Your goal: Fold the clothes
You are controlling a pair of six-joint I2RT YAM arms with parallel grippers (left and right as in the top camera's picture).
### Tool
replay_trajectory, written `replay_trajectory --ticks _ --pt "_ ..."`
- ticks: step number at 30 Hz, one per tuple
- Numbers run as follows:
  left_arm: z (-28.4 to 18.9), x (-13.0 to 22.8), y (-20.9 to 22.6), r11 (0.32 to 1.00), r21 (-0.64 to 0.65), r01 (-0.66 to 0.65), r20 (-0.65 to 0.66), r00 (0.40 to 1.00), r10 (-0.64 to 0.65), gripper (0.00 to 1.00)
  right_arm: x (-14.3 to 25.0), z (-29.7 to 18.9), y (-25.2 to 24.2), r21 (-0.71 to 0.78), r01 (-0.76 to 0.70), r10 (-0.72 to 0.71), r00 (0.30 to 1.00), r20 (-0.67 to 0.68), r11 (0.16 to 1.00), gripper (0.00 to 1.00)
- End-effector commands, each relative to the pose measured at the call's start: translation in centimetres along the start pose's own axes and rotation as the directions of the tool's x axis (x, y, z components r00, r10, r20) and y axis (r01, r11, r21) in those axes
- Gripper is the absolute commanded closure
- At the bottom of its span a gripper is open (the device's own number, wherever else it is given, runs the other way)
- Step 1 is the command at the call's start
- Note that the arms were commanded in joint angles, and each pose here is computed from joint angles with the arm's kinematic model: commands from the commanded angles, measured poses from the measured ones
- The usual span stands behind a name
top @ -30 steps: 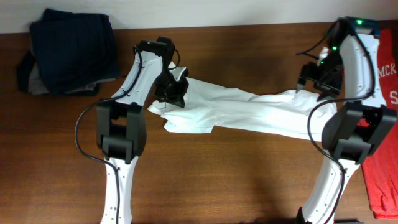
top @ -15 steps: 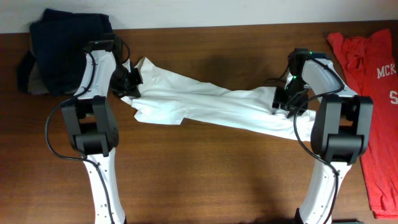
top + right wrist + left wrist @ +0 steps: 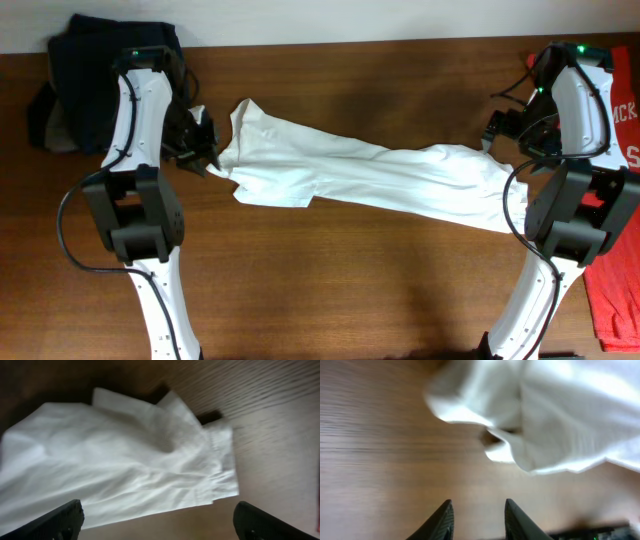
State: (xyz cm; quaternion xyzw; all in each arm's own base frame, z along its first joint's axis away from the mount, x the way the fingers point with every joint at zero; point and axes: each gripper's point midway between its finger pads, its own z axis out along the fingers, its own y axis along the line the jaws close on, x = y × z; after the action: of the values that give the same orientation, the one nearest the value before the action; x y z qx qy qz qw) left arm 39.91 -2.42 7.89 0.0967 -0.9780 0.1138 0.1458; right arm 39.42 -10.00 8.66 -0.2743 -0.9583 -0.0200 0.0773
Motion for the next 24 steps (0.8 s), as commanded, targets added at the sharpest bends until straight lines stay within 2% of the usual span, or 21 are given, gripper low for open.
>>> replay_trajectory --ticks 1,3,4,7,12,14,17,21,24 --pt "1.7 1.9 -2.0 0.982 0.115 -0.147 -0.072 0.985 0.156 0.56 0.0 -0.4 1.2 -0.057 -0.003 0.003 1.0 -0.001 0.998 0.01" --pt "2.7 0.9 -2.4 0.976 0.094 -0.196 -0.038 0.979 0.2 0.14 -0.4 -0.4 1.4 -0.064 -0.001 0.002 1.0 0.017 0.998 0.01" --pt "3.3 0.1 -2.4 0.974 0.074 -0.214 -0.009 0.976 0.216 0.09 -0.6 -0.4 1.4 -0.065 -0.001 0.002 1.0 0.023 0.998 0.01" --pt "5.3 -1.4 -2.3 0.967 0.019 -0.256 0.033 0.966 0.255 0.09 -0.9 -0.4 1.5 -0.069 0.001 0.002 0.999 0.036 0.998 0.01" --pt "9.2 0.7 -3.7 0.948 0.011 -0.317 -0.053 0.947 0.317 0.11 -1.1 -0.4 1.6 -0.072 0.002 0.001 0.999 0.047 0.997 0.01" --pt "9.4 0.7 -4.3 0.942 0.007 -0.335 -0.048 0.941 0.335 0.21 -1.2 -0.4 1.6 -0.073 0.003 0.001 0.999 0.05 0.997 0.01" --pt "9.4 0.8 -4.4 0.941 0.006 -0.338 -0.051 0.94 0.338 0.71 -1.2 -0.4 1.6 -0.073 0.003 0.001 0.999 0.049 0.997 0.01" --pt "8.6 0.8 -4.7 0.942 0.006 -0.337 -0.043 0.941 0.337 0.97 -1.2 -0.4 1.6 -0.072 0.003 0.001 0.999 0.049 0.997 0.01" --pt "6.5 0.2 -6.5 0.934 0.059 -0.353 0.026 0.935 0.352 1.0 -1.2 -0.4 1.6 -0.072 0.003 0.0 0.999 0.049 0.997 0.01"
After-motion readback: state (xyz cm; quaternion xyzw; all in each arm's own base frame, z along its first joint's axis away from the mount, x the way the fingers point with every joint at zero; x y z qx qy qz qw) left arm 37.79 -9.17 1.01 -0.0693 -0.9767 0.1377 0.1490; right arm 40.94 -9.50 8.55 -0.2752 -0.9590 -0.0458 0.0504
